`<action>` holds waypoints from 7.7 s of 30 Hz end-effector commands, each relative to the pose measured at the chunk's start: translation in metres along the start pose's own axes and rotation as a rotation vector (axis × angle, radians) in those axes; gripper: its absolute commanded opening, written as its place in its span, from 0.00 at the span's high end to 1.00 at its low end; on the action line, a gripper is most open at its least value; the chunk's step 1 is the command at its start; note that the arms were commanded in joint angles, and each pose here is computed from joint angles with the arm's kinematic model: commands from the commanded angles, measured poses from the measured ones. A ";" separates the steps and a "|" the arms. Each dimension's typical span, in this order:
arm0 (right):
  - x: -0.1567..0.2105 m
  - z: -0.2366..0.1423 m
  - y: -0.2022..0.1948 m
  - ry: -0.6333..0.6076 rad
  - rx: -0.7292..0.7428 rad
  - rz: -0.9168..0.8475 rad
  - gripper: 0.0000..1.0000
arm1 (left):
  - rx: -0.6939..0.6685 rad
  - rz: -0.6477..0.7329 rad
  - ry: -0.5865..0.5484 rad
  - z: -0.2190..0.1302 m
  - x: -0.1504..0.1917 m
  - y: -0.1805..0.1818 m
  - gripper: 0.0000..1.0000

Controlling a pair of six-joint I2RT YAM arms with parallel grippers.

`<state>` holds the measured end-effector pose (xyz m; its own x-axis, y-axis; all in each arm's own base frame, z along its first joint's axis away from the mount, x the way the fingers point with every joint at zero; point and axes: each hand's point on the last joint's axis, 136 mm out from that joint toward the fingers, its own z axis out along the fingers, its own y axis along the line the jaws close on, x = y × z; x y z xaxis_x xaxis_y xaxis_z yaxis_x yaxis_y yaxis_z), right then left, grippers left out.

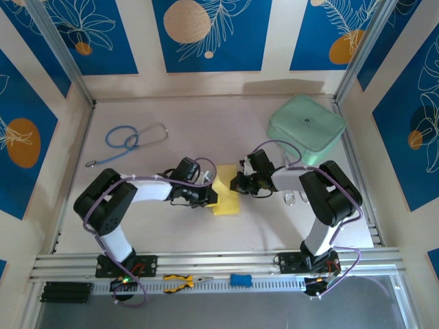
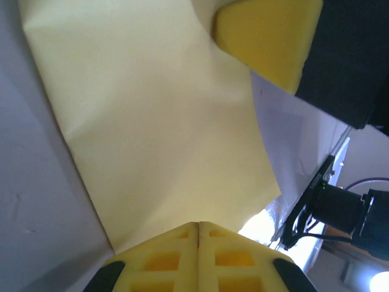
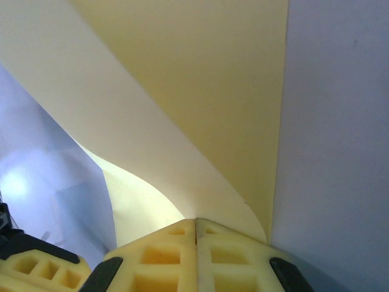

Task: Fold a paper plane with a square sheet of paper (pick it up from the middle)
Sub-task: First fold the square sheet of paper in half at the center of the table.

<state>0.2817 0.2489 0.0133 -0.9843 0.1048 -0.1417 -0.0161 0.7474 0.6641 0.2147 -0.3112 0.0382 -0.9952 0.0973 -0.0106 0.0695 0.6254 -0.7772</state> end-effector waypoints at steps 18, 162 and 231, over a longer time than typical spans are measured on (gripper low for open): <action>0.034 0.005 -0.050 0.085 0.169 0.096 1.00 | -0.178 0.065 0.117 -0.009 0.050 0.035 0.95; 0.040 0.000 -0.047 0.147 0.173 0.066 1.00 | -0.031 0.068 -0.133 -0.009 -0.125 0.014 0.92; 0.045 0.002 -0.041 0.180 0.152 0.032 1.00 | 0.071 0.089 -0.254 -0.035 -0.157 -0.020 0.90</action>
<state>0.2745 0.2487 0.0133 -0.9916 0.0376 -0.1239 -0.0531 0.7544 0.6542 0.3823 -0.2948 0.0765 -0.9656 -0.1160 -0.2329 0.1053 0.6445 -0.7573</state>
